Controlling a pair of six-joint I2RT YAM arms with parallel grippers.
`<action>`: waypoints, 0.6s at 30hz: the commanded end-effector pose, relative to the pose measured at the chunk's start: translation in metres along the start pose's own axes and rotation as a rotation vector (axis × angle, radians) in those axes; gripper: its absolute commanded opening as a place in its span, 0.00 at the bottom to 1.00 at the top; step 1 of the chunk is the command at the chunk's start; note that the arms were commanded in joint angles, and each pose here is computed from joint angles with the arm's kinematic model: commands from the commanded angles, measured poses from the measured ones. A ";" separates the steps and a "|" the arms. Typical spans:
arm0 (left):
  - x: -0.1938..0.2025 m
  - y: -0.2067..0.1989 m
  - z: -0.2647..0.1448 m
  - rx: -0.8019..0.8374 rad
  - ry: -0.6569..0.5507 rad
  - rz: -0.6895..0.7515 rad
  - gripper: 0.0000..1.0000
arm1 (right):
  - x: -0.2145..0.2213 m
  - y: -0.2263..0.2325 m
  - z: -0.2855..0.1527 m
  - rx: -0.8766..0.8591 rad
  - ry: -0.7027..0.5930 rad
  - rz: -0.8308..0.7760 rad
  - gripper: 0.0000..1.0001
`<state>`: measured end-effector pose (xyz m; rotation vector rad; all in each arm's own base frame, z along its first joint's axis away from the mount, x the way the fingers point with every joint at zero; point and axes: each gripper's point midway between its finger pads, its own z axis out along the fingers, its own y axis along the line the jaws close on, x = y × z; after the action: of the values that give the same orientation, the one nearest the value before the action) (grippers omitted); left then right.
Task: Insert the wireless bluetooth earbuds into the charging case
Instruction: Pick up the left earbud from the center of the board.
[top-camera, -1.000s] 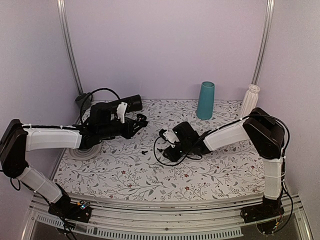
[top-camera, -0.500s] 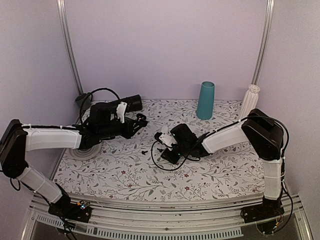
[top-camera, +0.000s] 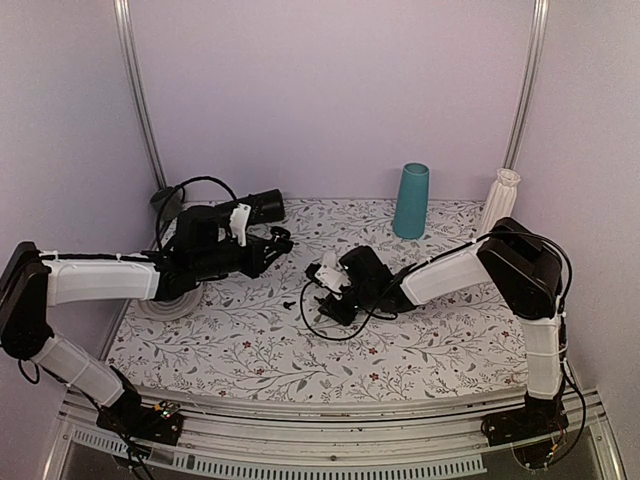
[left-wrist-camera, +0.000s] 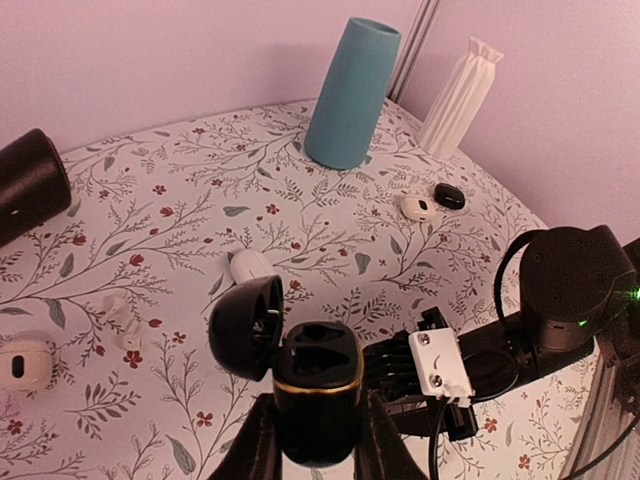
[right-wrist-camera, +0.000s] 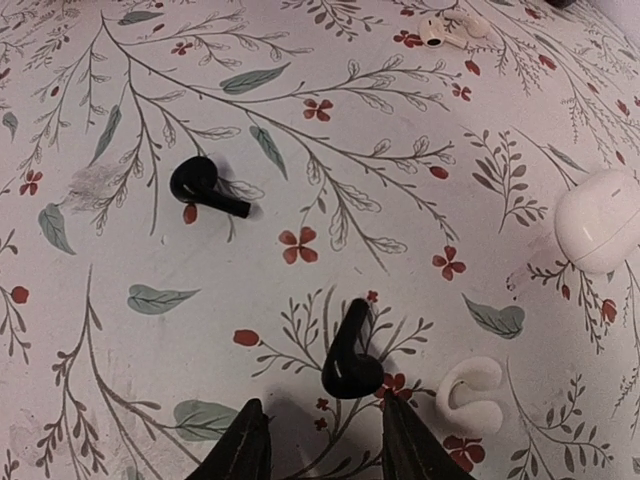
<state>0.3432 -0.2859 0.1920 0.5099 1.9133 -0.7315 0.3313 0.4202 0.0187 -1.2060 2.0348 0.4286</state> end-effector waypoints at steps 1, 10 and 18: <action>-0.015 0.002 -0.007 -0.010 -0.055 0.005 0.00 | 0.008 -0.007 0.014 0.005 0.027 -0.029 0.38; -0.018 0.002 -0.005 -0.009 -0.055 0.016 0.00 | 0.011 -0.010 0.020 0.016 0.043 -0.044 0.33; -0.017 0.002 -0.001 -0.006 -0.047 0.014 0.00 | 0.017 -0.012 0.023 0.027 0.057 -0.036 0.29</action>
<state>0.3428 -0.2852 0.1951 0.5077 1.9047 -0.7315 0.3448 0.4286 0.0185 -1.2278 1.9968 0.4099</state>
